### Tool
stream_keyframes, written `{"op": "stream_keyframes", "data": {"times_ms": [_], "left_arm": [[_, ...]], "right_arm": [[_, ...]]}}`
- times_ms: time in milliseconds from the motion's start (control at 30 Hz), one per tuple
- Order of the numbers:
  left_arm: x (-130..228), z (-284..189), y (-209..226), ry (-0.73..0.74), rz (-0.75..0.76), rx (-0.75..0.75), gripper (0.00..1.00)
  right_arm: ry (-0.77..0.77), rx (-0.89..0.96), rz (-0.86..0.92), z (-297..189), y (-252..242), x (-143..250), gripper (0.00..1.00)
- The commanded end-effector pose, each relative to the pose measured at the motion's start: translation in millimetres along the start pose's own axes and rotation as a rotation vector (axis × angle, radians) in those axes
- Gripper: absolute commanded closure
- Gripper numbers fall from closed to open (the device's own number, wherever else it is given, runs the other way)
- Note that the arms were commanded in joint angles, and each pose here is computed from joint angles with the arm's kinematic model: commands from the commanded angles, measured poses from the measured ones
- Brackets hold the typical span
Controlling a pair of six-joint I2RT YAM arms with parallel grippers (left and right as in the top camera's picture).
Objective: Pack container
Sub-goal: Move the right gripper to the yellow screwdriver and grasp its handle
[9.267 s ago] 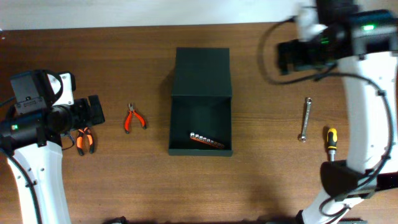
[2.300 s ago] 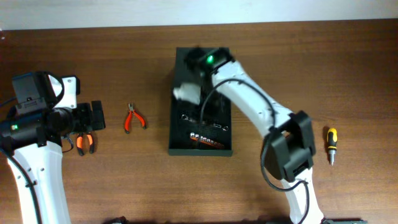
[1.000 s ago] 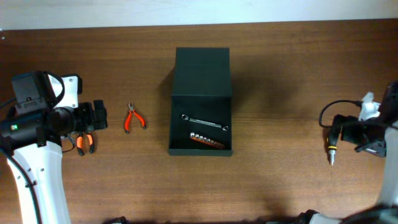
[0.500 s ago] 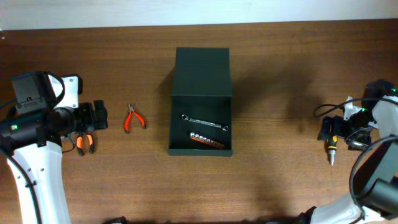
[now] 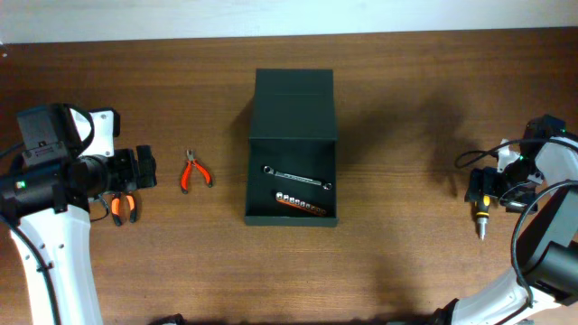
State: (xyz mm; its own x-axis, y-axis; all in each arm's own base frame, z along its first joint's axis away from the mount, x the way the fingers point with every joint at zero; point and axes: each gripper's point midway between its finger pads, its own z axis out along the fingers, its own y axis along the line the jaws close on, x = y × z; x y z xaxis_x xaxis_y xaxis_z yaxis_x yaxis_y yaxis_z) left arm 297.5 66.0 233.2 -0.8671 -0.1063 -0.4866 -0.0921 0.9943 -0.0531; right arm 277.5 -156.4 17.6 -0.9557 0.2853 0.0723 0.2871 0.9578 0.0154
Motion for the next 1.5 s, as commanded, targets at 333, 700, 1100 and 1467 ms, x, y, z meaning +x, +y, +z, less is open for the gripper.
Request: {"op": "stream_keyframes", "data": {"times_ms": [333, 700, 1100, 1467], "left_arm": [[-5.0, -6.6, -0.9, -0.028, 0.016, 0.007, 0.01], [-5.1, -6.6, -0.9, -0.028, 0.017, 0.007, 0.01], [-5.1, -6.6, -0.9, -0.028, 0.017, 0.007, 0.01], [-5.0, -6.6, -0.9, -0.028, 0.017, 0.007, 0.01]], "right_arm": [[0.017, 0.011, -0.007, 26.5, -2.6, 8.9, 0.15], [0.010, 0.005, 0.000, 43.3, 0.6, 15.6, 0.20], [0.012, 0.004, -0.001, 43.6, 1.0, 16.1, 0.31], [0.007, -0.015, -0.001, 43.6, 4.3, 15.3, 0.54]]}}
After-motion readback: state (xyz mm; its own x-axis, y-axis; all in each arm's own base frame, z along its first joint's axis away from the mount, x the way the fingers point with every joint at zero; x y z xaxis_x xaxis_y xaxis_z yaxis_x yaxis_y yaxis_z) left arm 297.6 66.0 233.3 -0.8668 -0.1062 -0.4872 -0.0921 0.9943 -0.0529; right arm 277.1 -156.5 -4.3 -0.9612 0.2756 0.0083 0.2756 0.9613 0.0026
